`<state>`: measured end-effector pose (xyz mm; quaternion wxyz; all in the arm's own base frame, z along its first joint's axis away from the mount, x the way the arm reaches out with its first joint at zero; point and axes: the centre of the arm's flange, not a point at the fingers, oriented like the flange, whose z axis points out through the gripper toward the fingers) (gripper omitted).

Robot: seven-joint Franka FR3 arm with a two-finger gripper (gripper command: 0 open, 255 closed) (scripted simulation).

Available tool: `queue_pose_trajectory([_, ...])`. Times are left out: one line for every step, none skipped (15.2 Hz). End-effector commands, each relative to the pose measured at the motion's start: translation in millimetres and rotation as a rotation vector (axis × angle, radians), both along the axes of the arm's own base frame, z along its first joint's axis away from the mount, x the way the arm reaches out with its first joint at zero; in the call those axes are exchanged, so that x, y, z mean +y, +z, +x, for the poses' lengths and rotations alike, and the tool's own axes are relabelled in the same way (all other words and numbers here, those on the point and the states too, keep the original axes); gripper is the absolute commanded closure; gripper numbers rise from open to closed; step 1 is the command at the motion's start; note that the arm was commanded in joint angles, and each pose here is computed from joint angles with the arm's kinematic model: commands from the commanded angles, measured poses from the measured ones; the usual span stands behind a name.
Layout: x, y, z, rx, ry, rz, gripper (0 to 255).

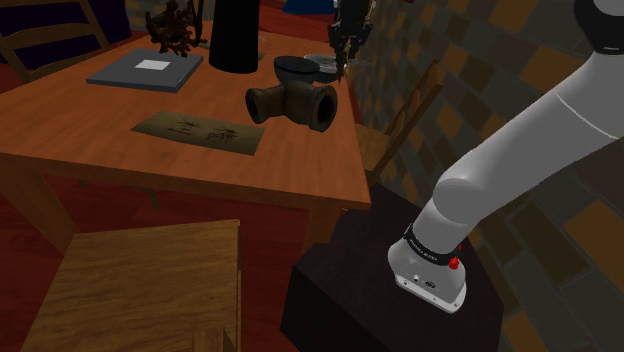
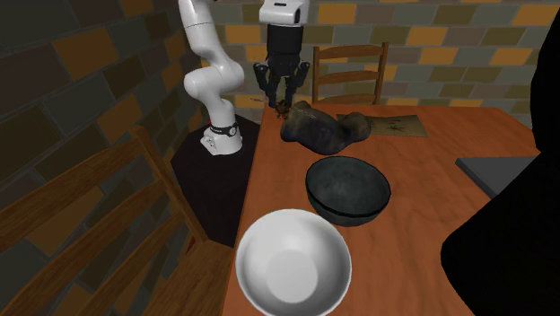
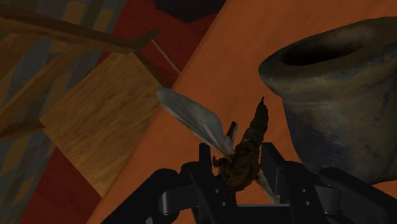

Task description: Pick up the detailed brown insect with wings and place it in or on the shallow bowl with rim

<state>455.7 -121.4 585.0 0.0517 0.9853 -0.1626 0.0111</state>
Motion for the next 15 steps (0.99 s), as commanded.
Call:
queue_pose_trajectory([-5.6, 0.9, 25.5, 0.000, 0.000, 0.000, 255])
queue_pose_trajectory([-9.1, 0.8, 38.3, 0.000, 0.000, 0.000, 255])
queue_pose_trajectory([-12.5, 0.8, 51.0, 0.000, 0.000, 0.000, 255])
queue_pose_trajectory([-16.0, 0.7, 63.8, 0.000, 0.000, 0.000, 255])
queue_pose_trajectory([-19.5, 0.7, 76.5, 0.000, 0.000, 0.000, 255])
queue_pose_trajectory([-22.9, 0.6, 89.2, 0.000, 0.000, 0.000, 255])
queue_pose_trajectory([-26.4, 0.6, 102.0, 0.000, 0.000, 0.000, 255])
queue_pose_trajectory([-29.9, 0.6, 114.7, 0.000, 0.000, 0.000, 255])
queue_pose_trajectory([-33.3, 0.5, 127.4, 0.000, 0.000, 0.000, 255])
queue_pose_trajectory([-36.8, 0.5, 140.2, 0.000, 0.000, 0.000, 255])
queue_pose_trajectory([-40.3, 0.4, 152.9, 0.000, 0.000, 0.000, 255])
queue_pose_trajectory([-43.7, 0.4, 165.6, 0.000, 0.000, 0.000, 255])
queue_pose_trajectory([-47.2, 0.3, 178.4, 0.000, 0.000, 0.000, 255])
queue_pose_trajectory([-50.6, 0.3, 191.1, 0.000, 0.000, 0.000, 255])
queue_pose_trajectory([-54.1, 0.2, 203.8, 0.000, 0.000, 0.000, 255])
